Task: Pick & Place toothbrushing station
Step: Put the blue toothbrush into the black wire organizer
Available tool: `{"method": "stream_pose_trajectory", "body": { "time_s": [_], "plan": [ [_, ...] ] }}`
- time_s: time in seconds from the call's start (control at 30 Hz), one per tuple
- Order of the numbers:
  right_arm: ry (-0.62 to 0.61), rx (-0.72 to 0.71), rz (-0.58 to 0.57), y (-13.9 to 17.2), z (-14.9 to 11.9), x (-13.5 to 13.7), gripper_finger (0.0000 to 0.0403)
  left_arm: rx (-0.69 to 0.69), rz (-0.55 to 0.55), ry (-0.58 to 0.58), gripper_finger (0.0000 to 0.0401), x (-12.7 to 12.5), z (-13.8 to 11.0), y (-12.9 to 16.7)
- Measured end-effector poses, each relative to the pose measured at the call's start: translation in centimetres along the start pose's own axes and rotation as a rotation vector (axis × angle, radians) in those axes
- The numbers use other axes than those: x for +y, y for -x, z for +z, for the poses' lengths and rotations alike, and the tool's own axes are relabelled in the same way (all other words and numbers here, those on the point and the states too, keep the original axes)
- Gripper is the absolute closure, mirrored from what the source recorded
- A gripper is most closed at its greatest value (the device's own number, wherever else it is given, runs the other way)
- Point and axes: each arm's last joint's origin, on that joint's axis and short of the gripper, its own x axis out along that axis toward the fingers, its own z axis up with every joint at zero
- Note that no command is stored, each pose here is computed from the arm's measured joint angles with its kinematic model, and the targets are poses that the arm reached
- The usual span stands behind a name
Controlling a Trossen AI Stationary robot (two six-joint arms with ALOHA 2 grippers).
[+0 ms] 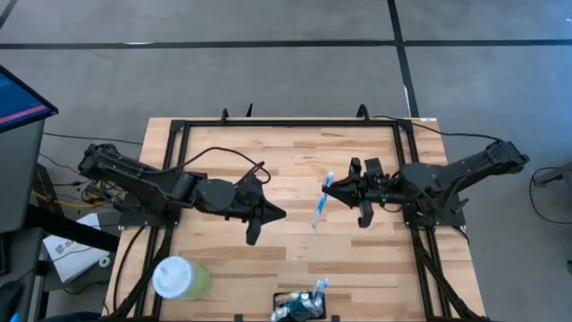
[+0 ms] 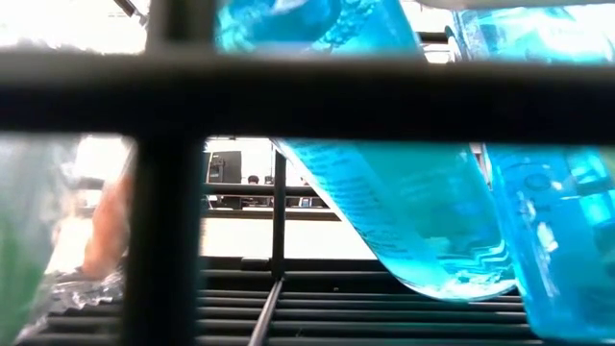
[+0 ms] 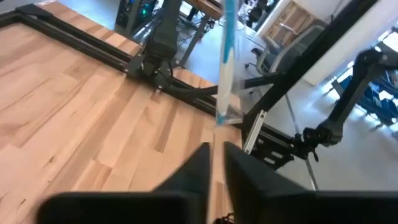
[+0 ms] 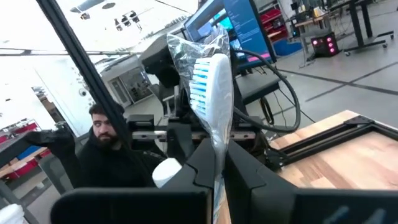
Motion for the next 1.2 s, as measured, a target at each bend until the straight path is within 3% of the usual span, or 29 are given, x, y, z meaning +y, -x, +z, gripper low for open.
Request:
{"method": "stream_pose_trajectory", "body": {
  "time_s": [0.1, 0.3, 0.47, 0.67, 0.93, 1.2],
  "plan": [
    [0.000, 0.009, 0.011, 0.3, -0.5, 0.9, 0.0398, -0.002, 0.001, -0.036, 0.0392, -0.4, -0.3, 0.1],
    [0.013, 0.053, 0.056, 0.9, -1.9, 2.9, 0.0399, -0.034, 0.039, -0.076, 0.0400, -1.3, -0.9, 0.6],
    [0.128, 0.072, 0.145, 1.9, -2.7, 4.8, 0.0399, -0.028, 0.026, -0.077, 0.0400, -1.8, -1.2, 0.7],
    [0.184, 0.102, 0.261, 3.5, -3.5, 6.9, 0.0384, 0.013, 0.038, -0.092, 0.0400, -1.9, -1.8, 0.9],
    [0.187, 0.144, 0.325, 4.5, -4.3, 8.1, 0.0398, 0.003, 0.059, -0.024, 0.0400, -1.9, -2.1, 0.6],
    [0.324, 0.212, 0.386, 4.9, -7.4, 10.1, 0.0399, 0.039, 0.136, 0.043, 0.0400, -1.6, -4.1, -2.1]
  ]
}}
